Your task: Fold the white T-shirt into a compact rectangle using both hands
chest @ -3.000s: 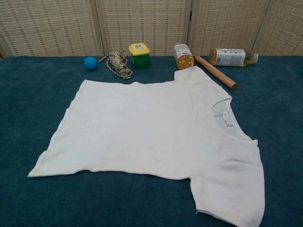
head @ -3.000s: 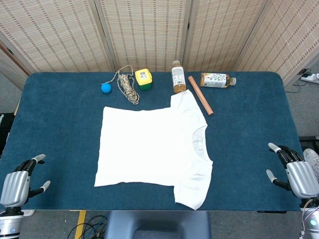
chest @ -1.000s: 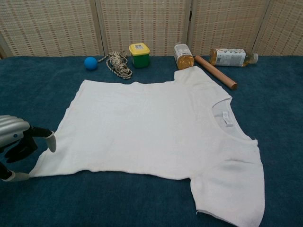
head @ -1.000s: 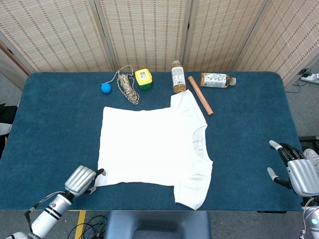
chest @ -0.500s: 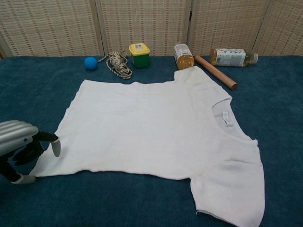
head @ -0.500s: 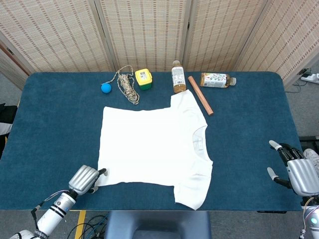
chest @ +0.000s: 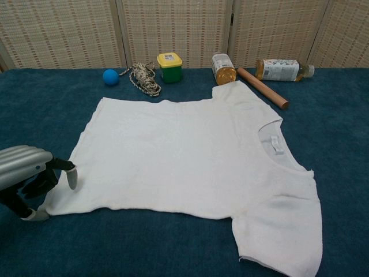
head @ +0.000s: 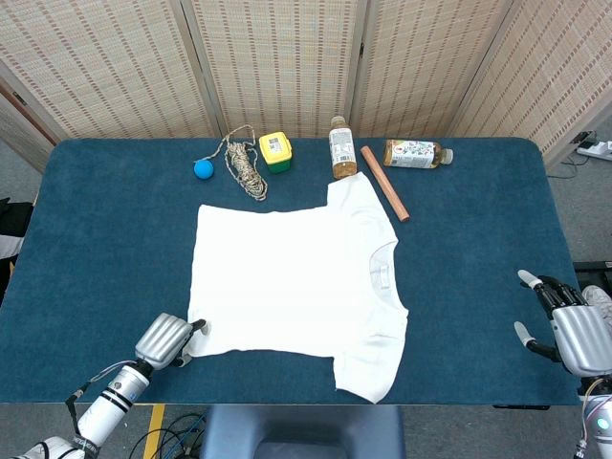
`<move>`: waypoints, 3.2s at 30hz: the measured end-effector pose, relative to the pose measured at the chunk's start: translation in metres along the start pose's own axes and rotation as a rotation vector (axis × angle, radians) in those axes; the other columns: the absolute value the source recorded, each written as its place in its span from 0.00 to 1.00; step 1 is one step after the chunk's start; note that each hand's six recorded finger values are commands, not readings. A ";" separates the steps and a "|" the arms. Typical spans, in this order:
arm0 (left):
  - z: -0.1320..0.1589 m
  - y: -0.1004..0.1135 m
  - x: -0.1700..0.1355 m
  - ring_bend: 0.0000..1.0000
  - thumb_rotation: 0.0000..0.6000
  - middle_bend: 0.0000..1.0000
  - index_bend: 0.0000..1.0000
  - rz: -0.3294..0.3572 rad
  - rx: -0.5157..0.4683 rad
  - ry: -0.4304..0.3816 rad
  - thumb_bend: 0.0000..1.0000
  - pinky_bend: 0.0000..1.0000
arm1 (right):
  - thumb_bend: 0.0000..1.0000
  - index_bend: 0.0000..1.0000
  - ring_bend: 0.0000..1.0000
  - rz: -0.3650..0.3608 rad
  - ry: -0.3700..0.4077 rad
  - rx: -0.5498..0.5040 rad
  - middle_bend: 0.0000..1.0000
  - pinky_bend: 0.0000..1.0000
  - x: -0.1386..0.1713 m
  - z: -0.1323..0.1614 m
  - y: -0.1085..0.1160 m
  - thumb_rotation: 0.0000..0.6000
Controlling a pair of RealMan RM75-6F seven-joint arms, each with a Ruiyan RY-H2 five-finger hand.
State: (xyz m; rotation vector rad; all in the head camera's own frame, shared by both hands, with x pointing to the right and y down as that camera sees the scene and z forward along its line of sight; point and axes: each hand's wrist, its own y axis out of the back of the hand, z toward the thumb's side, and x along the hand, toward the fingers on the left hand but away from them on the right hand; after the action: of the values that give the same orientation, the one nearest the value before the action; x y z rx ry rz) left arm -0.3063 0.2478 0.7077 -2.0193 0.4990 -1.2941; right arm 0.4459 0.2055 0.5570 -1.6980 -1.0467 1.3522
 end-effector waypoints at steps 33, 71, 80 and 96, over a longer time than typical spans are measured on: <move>0.000 0.000 0.006 0.81 1.00 0.89 0.56 0.031 -0.013 -0.011 0.42 0.98 | 0.35 0.10 0.24 0.007 -0.006 0.004 0.26 0.22 -0.001 -0.001 -0.002 1.00; 0.014 0.009 -0.004 0.81 1.00 0.89 0.63 0.036 0.046 -0.004 0.44 0.98 | 0.20 0.42 0.85 0.095 0.404 0.250 0.78 0.96 -0.013 0.071 -0.070 1.00; 0.010 0.008 -0.006 0.81 1.00 0.89 0.63 0.026 0.034 0.014 0.44 0.98 | 0.19 0.48 0.95 0.156 0.484 0.261 0.89 1.00 -0.022 0.095 -0.109 1.00; 0.007 0.005 -0.009 0.81 1.00 0.89 0.63 0.018 0.020 0.035 0.43 0.98 | 0.14 0.52 0.97 0.258 0.536 0.263 0.91 1.00 -0.029 0.118 -0.159 1.00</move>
State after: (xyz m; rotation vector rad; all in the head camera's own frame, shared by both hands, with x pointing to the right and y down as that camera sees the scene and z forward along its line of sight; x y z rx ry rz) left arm -0.3037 0.2525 0.6958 -1.9740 0.5172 -1.3211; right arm 0.3015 0.2502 0.6883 -1.8830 -0.3421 1.0345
